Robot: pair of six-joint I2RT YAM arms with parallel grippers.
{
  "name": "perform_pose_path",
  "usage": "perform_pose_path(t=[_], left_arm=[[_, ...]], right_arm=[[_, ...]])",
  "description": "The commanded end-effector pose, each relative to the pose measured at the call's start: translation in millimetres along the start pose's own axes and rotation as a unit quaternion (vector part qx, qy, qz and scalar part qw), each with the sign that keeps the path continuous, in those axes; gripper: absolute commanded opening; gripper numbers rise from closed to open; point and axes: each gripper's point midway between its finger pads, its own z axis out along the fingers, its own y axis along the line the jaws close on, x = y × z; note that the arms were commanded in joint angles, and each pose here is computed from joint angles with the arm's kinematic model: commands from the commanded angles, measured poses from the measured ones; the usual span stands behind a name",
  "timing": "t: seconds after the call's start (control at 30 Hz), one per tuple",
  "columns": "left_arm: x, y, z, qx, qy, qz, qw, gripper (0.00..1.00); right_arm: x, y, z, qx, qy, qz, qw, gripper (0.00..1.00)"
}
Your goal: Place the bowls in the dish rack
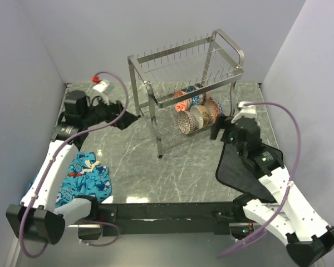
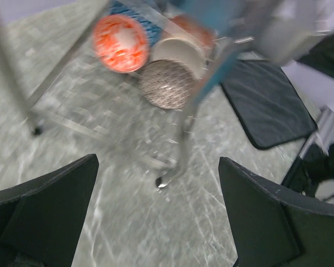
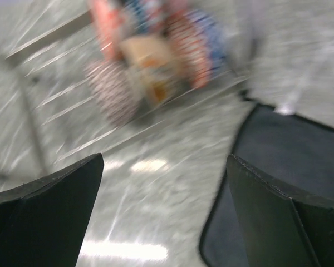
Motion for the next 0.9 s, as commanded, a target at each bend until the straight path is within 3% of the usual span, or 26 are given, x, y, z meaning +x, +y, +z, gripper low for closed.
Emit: perform_pose_path(t=[0.0, 0.23, 0.5, 0.6, 0.73, 0.87], left_arm=[[-13.5, -35.6, 18.9, 0.048, 0.006, 0.089, 0.995, 0.94], [-11.7, -39.1, 54.3, 0.033, 0.013, 0.095, 0.995, 0.89], [-19.0, -40.7, 82.6, 0.037, 0.01, 0.088, 0.995, 0.65], [-19.2, -37.2, 86.2, 0.031, 0.008, 0.085, 0.996, 0.42], [-15.8, -30.1, 84.8, 0.014, 0.009, 0.097, 0.995, 0.01], [-15.0, -19.6, 81.5, -0.011, 0.008, 0.111, 0.994, 0.01]], right_arm=[[-30.0, -33.6, 1.0, 0.043, -0.062, -0.019, 0.997, 1.0], [-52.2, -36.3, 7.2, 0.042, -0.106, -0.093, 0.989, 1.0], [-52.7, -59.5, 17.6, 0.085, -0.098, -0.061, 0.99, 1.0], [-52.9, -69.2, 21.2, 0.101, -0.093, -0.06, 0.989, 1.0], [-62.8, -76.5, 27.2, 0.106, -0.085, -0.052, 0.989, 1.0], [-68.0, -78.4, 38.4, 0.096, -0.073, -0.056, 0.991, 1.0]])
